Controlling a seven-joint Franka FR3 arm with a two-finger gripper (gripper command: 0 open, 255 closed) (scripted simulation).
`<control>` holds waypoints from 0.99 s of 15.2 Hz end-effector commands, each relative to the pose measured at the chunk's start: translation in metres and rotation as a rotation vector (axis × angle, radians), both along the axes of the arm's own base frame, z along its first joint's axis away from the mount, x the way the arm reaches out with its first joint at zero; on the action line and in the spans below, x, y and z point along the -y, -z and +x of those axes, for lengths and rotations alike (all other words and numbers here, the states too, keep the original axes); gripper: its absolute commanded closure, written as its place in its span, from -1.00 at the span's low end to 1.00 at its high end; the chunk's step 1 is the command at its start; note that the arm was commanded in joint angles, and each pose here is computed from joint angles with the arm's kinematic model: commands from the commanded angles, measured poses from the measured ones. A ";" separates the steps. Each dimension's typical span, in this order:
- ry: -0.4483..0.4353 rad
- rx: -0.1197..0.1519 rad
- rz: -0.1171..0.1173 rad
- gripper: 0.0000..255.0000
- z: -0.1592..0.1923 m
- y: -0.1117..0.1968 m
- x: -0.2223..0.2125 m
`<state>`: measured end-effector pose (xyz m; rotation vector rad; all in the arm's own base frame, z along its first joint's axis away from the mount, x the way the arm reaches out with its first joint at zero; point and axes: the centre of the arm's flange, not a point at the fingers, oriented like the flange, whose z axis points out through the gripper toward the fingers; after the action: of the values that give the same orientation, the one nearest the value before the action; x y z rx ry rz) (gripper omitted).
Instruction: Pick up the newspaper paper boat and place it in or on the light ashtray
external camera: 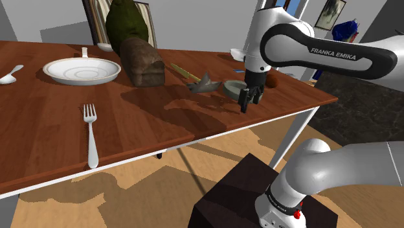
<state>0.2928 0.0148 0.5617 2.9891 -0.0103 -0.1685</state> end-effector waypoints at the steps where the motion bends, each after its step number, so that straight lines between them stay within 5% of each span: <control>1: 0.000 0.000 0.000 -1.00 0.000 0.000 0.000; 15: -0.890 0.077 0.006 -1.00 0.133 -0.063 -0.019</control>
<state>0.4170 0.0290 0.6183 2.7301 1.1643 0.0367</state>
